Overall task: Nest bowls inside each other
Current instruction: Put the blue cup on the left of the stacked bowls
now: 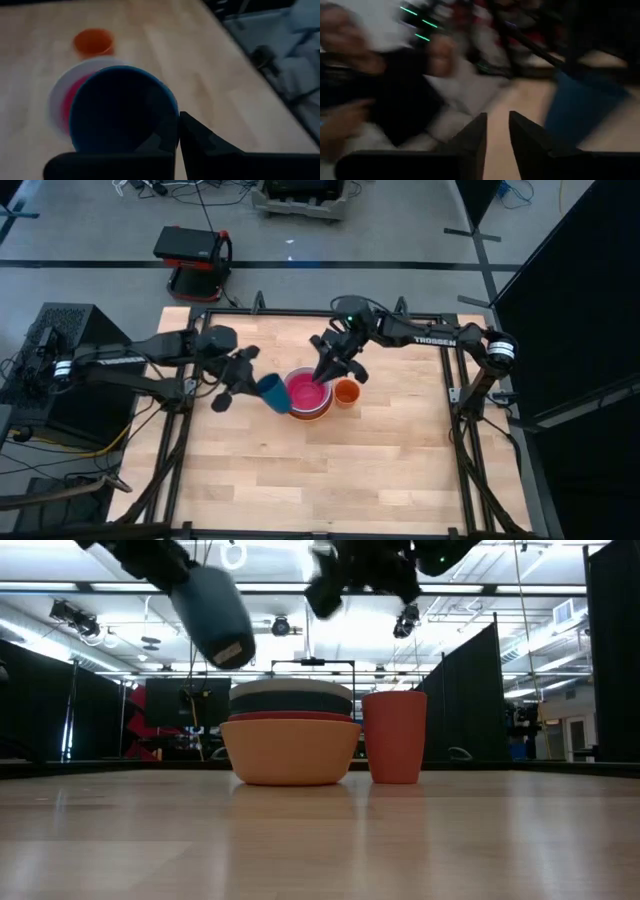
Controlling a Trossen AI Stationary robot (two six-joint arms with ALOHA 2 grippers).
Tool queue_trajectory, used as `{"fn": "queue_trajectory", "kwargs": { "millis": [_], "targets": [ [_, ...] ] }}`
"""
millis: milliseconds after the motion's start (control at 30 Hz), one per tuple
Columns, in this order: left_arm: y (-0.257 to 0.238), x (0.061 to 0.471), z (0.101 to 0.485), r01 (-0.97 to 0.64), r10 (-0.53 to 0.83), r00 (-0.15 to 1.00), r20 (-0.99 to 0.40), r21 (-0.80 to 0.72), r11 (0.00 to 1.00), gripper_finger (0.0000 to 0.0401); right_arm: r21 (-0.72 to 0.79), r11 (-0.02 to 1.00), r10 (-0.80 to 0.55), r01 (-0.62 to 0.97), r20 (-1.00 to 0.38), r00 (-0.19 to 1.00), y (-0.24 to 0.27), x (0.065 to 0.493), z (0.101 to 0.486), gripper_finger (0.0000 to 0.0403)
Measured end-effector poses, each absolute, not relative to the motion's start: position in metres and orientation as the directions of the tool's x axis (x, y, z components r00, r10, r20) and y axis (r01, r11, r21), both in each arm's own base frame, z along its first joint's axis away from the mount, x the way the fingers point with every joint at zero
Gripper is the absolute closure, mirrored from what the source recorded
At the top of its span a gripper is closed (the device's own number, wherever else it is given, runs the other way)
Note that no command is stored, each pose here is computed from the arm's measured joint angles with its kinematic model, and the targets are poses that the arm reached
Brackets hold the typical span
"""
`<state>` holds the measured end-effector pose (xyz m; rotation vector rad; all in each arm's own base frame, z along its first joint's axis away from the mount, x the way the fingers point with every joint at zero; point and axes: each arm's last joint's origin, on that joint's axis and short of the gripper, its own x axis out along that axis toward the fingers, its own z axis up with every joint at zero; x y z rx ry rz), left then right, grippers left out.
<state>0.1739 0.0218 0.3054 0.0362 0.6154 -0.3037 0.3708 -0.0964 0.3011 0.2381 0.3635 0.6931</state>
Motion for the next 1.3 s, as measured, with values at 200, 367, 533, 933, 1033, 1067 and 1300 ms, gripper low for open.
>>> {"fn": "queue_trajectory", "kwargs": {
  "millis": [200,367,533,933,1033,1067,1300],
  "targets": [
    [0.029,0.163,0.305,0.145,-0.123,0.77,-0.626,-0.016,0.989,0.0401,0.079,0.961,0.267,-0.265,-0.513,0.816,-0.1,0.344,0.312,0.0398],
    [0.032,0.16,0.301,0.082,-0.069,0.738,-0.671,-0.013,0.997,0.0401,-0.042,0.986,0.122,-0.162,-0.48,0.869,-0.087,0.328,0.327,0.0399],
    [0.033,0.158,0.297,0.043,-0.05,0.704,-0.709,-0.028,0.999,0.0401,-0.115,0.99,0.031,-0.085,-0.408,0.912,-0.075,0.312,0.334,0.0401],
    [0.035,0.153,0.29,-0.03,-0.022,0.63,-0.776,-0.052,0.998,0.0401,-0.168,0.981,-0.123,0.1,-0.138,0.983,-0.053,0.265,0.331,0.0403],
    [0.036,0.158,0.286,-0.033,-0.026,0.611,-0.791,-0.058,0.998,0.0401,-0.154,0.98,-0.123,0.123,0.006,0.992,-0.049,0.251,0.326,0.0403],
    [0.037,0.16,0.284,-0.039,-0.024,0.6,-0.8,-0.06,0.997,0.0401,-0.146,0.981,-0.123,0.13,0.053,0.991,-0.049,0.247,0.325,0.0403],
    [0.042,0.181,0.271,-0.048,-0.016,0.548,-0.836,-0.05,0.998,0.0401,-0.11,0.985,-0.115,0.137,0.18,0.977,-0.045,0.231,0.312,0.0403]
  ]
}}
